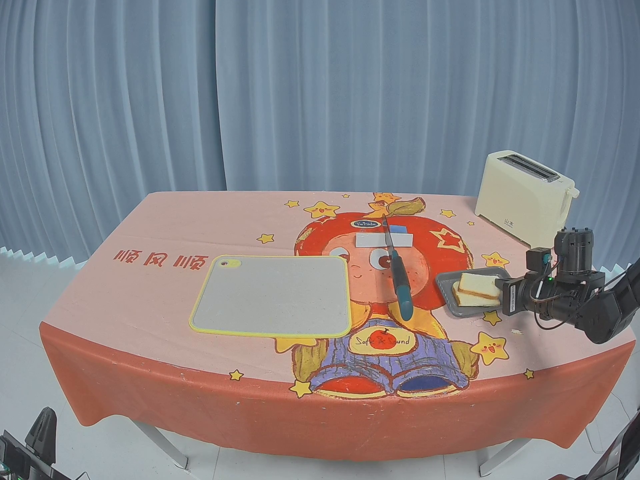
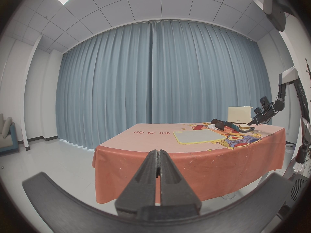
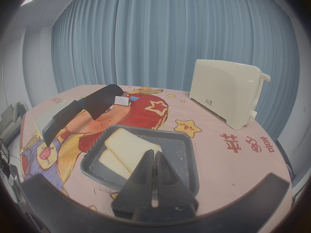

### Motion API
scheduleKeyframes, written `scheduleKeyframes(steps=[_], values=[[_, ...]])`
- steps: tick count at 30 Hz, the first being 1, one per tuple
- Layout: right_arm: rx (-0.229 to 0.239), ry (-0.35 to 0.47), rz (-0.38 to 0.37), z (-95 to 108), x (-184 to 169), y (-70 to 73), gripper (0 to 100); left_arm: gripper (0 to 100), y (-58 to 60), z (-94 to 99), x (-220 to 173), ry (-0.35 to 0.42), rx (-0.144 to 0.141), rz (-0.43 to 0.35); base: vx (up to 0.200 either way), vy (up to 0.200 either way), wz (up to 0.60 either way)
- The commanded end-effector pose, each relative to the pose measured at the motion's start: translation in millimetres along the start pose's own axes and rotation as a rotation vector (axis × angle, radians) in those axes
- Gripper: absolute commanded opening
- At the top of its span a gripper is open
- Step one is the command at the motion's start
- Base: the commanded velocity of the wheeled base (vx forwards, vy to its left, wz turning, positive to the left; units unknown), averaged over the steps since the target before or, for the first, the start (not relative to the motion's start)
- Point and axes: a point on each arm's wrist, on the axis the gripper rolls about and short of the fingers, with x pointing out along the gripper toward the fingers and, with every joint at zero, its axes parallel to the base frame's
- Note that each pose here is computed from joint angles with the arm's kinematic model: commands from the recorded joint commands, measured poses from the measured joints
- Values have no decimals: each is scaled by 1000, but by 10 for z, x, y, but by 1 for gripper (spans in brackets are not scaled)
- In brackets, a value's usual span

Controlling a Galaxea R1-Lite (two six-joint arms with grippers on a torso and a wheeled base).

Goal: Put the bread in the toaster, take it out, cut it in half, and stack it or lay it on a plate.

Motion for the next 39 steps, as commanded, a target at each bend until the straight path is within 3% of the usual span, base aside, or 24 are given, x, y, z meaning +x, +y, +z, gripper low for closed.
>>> scheduleKeyframes(steps=[1,21,22,39], values=[[-3,-2,3,-4,-34,9,0,0,-1,-50,11,16,1,0,0,0,0],[-12,0,10,-19,-91,35,0,0,-1,-49,11,15,1,0,0,0,0],[-13,0,11,-19,-91,39,100,0,-1,-49,11,15,1,0,0,0,0],[-20,-47,23,64,-230,80,100,0,-1,-49,11,15,1,0,0,0,0]])
